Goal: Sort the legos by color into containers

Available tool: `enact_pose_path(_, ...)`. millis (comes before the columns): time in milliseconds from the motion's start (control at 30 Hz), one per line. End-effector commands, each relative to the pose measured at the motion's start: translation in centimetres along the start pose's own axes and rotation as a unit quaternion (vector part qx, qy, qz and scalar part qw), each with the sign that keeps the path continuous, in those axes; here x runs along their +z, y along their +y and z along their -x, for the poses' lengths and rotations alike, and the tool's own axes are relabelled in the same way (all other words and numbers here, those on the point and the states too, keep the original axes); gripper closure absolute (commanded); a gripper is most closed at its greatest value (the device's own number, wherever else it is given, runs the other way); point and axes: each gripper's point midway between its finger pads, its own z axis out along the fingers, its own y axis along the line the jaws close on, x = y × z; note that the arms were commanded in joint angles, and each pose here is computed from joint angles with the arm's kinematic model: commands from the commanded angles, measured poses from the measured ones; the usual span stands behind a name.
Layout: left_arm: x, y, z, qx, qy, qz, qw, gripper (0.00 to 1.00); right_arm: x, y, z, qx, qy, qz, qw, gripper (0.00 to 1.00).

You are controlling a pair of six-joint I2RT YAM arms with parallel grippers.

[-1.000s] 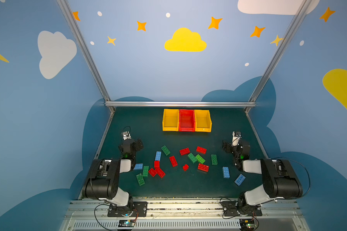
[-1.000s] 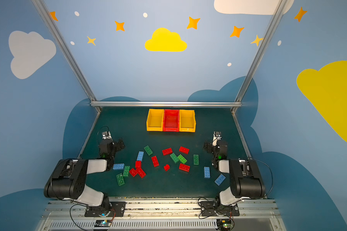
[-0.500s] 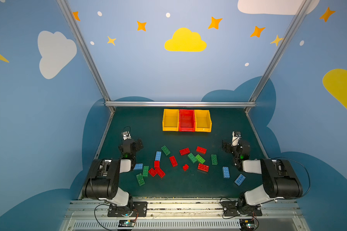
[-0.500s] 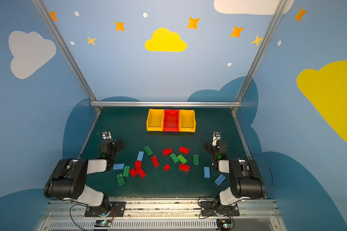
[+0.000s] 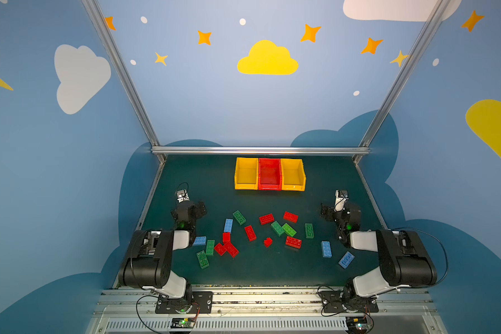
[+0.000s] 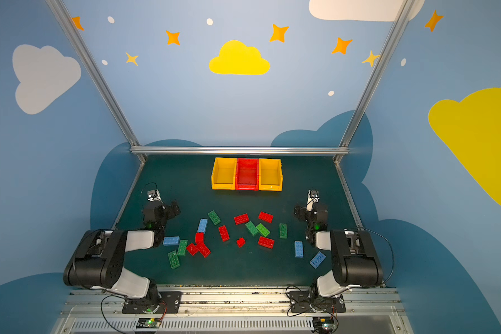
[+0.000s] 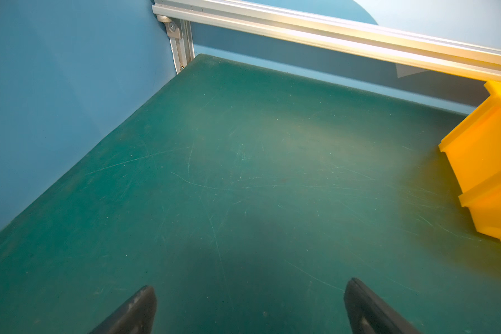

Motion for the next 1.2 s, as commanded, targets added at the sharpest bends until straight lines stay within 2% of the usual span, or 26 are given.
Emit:
enact_pose_path(0,-0.2,-0.1,0.5,0.003,-0.006,-0.005,1.0,0.0,-0.2,0.1,1.6,0.001,-0.022,0.0,1.0,0.03)
enact_pose_path(67,-0.2,-0.5,0.7,0.009,0.001,-0.011,1.0,0.0,-0.3,-0.2,2.0,0.003,-0.023,-0.014,1.0,0.03)
enact_pose_path(133,-0.3,-0.6,0.9,0.005,-0.007,-0.015,1.0,0.0,-0.6,-1.1,3.4,0.006,-0.014,-0.055,0.998,0.03)
enact_pose_path(200,-0.4,-0.9,1.5,0.014,0.008,-0.017,1.0,0.0,-1.0,-1.6,4.6,0.013,0.03,-0.077,0.997,0.03)
enact_pose_path(300,-0.9,-0.7,3.5,0.019,0.025,0.003,1.0,0.0,-2.1,-2.8,6.8,0.066,0.087,-0.123,0.986,0.03)
enact_pose_path(400,-2.5,-2.2,4.7,0.023,0.028,0.002,0.999,0.0,-2.9,-1.2,6.6,0.097,0.148,-0.093,0.98,0.03)
enact_pose_path(467,-4.2,-4.7,5.2,0.014,0.017,-0.042,0.999,0.0,-3.8,-0.3,5.4,0.106,0.193,-0.091,0.971,0.03)
enact_pose_path(567,-7.1,-9.1,4.8,0.018,0.016,-0.108,0.994,0.0,-5.7,2.5,3.2,0.102,0.253,-0.044,0.961,0.05)
enact_pose_path(700,-11.2,-15.0,2.7,0.07,0.037,-0.201,0.976,0.0,-8.7,5.7,1.3,0.088,0.272,-0.004,0.958,0.06)
enact_pose_path(833,-15.0,-18.6,0.4,0.101,0.061,-0.28,0.953,0.0,-10.3,8.9,-0.4,0.104,0.285,0.05,0.952,0.1)
enact_pose_path(967,-17.8,-20.2,-1.1,0.128,0.062,-0.329,0.934,0.0,-10.7,11.6,-1.7,0.096,0.309,0.07,0.944,0.1)
enact_pose_path(1167,-18.5,-19.2,-1.3,0.136,0.056,-0.32,0.936,0.0,-9.4,14.6,-2.3,0.085,0.336,0.075,0.935,0.08)
